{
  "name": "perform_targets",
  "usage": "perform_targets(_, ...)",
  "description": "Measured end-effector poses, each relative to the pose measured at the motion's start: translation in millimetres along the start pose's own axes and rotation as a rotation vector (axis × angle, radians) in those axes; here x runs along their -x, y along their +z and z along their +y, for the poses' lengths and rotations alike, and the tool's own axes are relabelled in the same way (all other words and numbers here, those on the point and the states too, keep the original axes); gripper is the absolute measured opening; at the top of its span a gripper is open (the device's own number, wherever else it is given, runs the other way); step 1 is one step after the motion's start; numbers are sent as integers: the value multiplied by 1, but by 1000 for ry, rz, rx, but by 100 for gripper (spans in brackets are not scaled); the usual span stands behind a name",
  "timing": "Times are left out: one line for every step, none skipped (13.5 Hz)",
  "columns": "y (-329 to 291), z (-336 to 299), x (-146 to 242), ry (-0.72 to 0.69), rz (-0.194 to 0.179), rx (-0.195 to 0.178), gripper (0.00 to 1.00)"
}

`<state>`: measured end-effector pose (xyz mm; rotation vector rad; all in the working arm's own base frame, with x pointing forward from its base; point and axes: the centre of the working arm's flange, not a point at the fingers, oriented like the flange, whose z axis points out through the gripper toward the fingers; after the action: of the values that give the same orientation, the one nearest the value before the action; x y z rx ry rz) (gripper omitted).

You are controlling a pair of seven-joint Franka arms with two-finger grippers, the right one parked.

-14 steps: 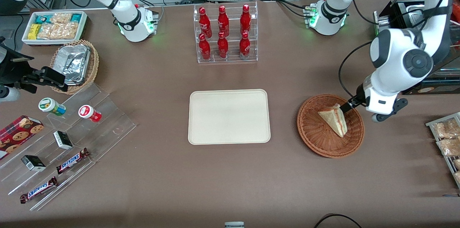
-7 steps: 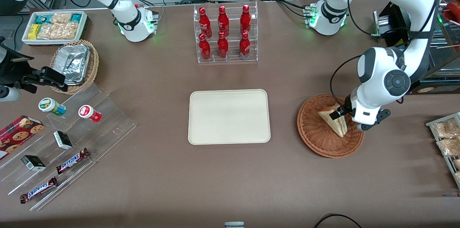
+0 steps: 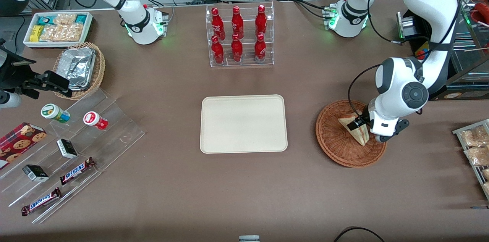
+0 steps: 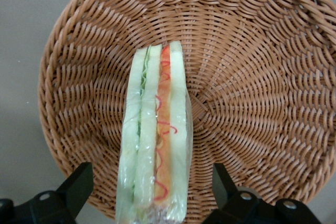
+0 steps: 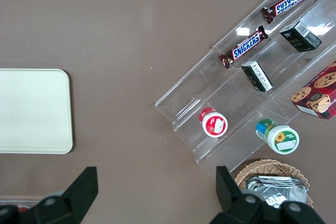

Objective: Place sandwich from basket to tray
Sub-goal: 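Close the left gripper on the wrapped sandwich and lift it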

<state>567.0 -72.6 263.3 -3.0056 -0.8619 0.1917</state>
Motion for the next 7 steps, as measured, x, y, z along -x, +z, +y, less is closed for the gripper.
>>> perform_targets(4, 0, 0, -6, -5, -2, 100)
perform_targets(8, 0, -1, -12, -9, -5, 100)
perform_targets(11, 0, -1, -21, -12, -7, 96)
perform_targets(12, 0, -1, -39, -14, -7, 96)
perform_targets(12, 0, -1, -63, -14, -8, 90)
perform_targets(12, 1, 0, -83, -14, -7, 78)
perform_targets(12, 2, 1, -94, -14, -7, 68)
